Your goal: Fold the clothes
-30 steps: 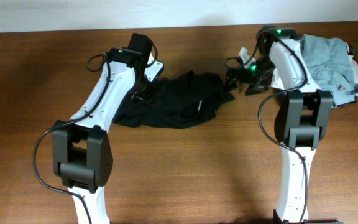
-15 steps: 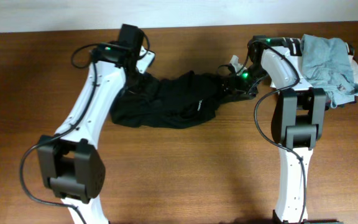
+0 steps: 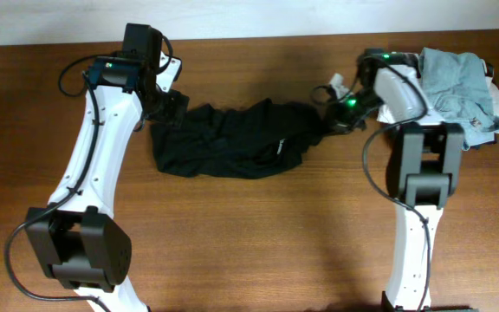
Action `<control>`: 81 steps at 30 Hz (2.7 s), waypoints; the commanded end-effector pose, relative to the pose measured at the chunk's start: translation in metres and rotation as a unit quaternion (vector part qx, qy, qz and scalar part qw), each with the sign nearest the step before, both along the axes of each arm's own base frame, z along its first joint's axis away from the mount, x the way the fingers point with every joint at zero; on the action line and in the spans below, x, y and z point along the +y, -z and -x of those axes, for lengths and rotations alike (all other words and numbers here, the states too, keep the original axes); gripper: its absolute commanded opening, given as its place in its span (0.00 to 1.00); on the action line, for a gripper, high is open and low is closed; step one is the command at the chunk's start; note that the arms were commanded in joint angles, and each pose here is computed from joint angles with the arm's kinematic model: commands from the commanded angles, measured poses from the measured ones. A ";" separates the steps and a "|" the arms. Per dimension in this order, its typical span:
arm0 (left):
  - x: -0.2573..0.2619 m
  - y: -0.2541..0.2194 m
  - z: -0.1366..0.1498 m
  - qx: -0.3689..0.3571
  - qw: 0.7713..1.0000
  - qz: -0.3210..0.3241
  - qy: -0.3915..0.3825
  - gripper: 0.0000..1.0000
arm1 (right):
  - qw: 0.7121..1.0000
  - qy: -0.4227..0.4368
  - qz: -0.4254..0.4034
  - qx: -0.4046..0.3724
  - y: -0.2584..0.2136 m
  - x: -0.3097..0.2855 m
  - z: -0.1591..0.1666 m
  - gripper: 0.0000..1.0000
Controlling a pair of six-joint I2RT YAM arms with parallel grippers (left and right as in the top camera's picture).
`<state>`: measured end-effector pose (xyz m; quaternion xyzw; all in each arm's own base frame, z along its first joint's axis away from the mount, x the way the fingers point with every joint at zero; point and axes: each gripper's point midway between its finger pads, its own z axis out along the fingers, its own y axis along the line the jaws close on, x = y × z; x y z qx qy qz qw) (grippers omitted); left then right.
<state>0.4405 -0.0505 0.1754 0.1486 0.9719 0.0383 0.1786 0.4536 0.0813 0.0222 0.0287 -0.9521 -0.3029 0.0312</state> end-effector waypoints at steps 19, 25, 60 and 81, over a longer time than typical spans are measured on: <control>0.025 -0.022 -0.008 -0.036 0.999 0.002 -0.034 0.82 | 0.990 -0.028 -0.054 -0.129 -0.150 0.005 -0.024 0.04; 0.027 -0.023 -0.010 -0.041 0.999 0.003 -0.036 0.82 | 0.985 -0.102 -0.035 -0.136 -0.151 0.070 -0.010 0.04; 0.071 -0.031 -0.026 -0.078 0.992 0.010 -0.094 0.82 | 0.930 -0.282 0.010 -0.235 -0.088 0.328 0.051 0.04; 0.119 -0.035 -0.029 -0.095 0.981 0.031 -0.166 0.82 | 0.923 -0.308 0.006 -0.229 -0.099 0.338 0.074 0.99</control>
